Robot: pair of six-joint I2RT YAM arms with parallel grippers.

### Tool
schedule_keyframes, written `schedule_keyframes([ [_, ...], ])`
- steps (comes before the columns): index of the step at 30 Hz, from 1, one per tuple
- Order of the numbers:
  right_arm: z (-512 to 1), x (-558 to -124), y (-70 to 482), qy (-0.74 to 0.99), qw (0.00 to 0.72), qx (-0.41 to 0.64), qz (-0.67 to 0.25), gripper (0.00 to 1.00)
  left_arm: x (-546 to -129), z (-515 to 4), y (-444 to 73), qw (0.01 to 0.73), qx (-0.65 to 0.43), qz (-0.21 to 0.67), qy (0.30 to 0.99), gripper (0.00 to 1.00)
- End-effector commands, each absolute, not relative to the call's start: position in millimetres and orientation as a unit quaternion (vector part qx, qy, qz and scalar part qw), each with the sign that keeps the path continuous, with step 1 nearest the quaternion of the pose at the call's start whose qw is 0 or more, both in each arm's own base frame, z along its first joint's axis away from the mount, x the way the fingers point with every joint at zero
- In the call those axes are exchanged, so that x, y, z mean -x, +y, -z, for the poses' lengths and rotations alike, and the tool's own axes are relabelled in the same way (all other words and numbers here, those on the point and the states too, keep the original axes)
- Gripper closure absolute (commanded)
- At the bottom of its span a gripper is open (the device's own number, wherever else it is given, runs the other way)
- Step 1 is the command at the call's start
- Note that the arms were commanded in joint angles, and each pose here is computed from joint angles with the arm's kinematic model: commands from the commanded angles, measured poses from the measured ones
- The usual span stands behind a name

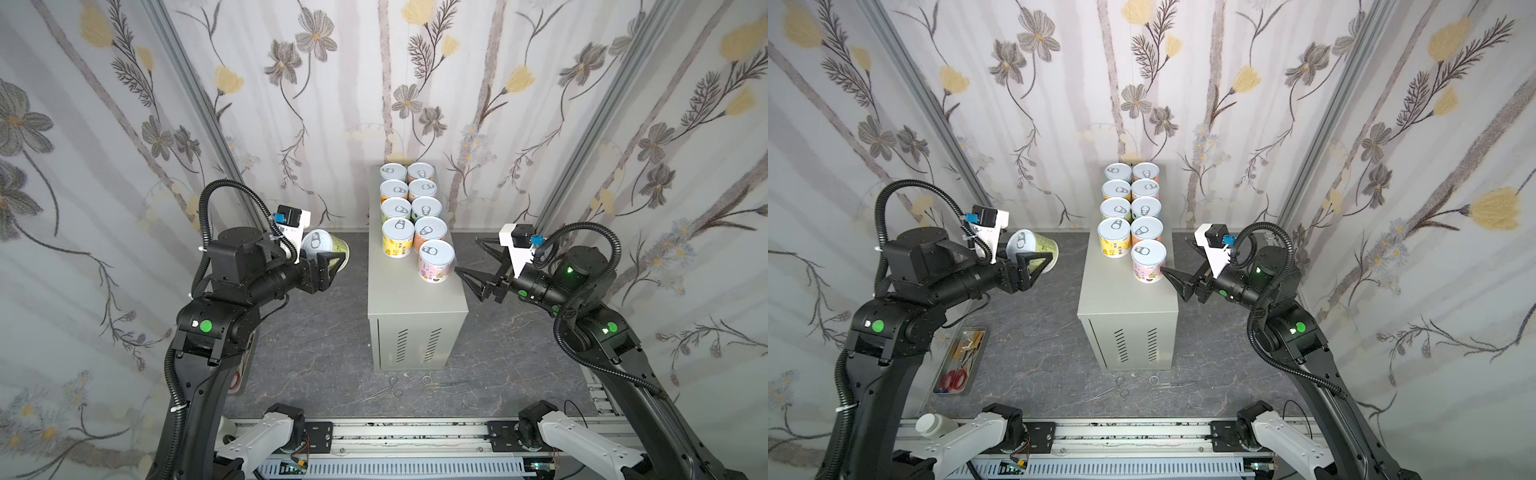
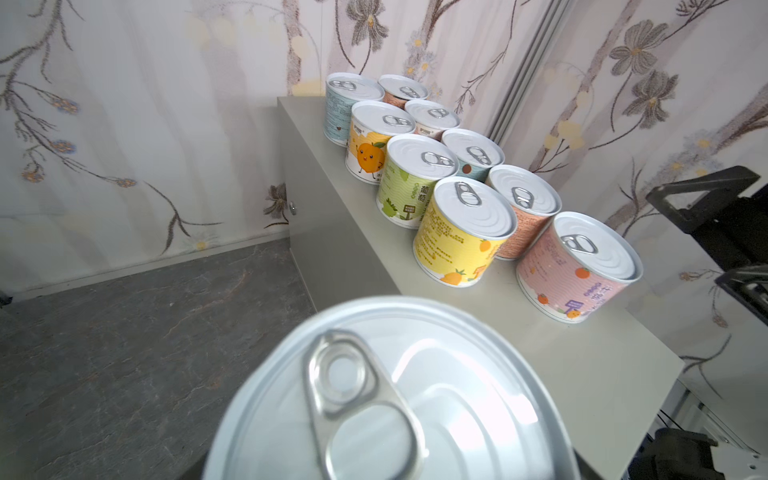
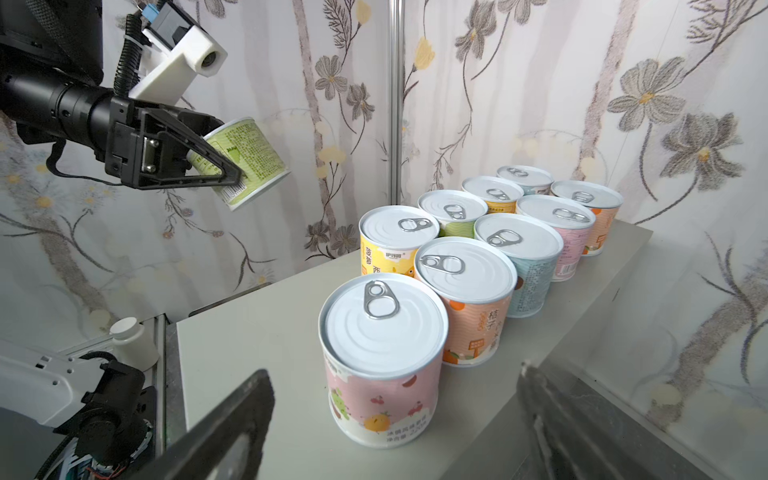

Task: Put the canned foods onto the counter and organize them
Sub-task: 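Carry the green-label can up over the cabinet top with the left gripper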

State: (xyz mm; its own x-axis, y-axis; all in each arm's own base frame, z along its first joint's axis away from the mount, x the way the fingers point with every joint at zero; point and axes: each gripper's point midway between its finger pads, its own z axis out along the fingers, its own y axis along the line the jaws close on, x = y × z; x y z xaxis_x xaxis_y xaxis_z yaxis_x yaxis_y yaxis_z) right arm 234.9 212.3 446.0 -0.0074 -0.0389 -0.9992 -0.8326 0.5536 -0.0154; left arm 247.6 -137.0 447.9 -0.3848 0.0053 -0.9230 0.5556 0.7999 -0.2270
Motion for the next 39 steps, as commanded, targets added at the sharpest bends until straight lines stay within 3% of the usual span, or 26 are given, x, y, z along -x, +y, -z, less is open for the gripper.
schedule_keyframes([
  [1,-446,-236,214,0.637,0.620,0.337,-0.310,0.10,-237,-457,-151,0.522,-0.202,0.287,0.777,0.30],
  [14,-435,-239,214,0.668,0.602,0.320,-0.298,0.13,-227,-444,-203,0.488,-0.258,0.288,0.783,0.32],
  [23,-433,-233,223,0.662,0.599,0.327,-0.312,0.13,-231,-422,-246,0.456,-0.305,0.209,0.809,0.30],
  [39,-425,-230,232,0.662,0.586,0.343,-0.318,0.13,-239,-399,-257,0.427,-0.312,0.150,0.836,0.29],
])
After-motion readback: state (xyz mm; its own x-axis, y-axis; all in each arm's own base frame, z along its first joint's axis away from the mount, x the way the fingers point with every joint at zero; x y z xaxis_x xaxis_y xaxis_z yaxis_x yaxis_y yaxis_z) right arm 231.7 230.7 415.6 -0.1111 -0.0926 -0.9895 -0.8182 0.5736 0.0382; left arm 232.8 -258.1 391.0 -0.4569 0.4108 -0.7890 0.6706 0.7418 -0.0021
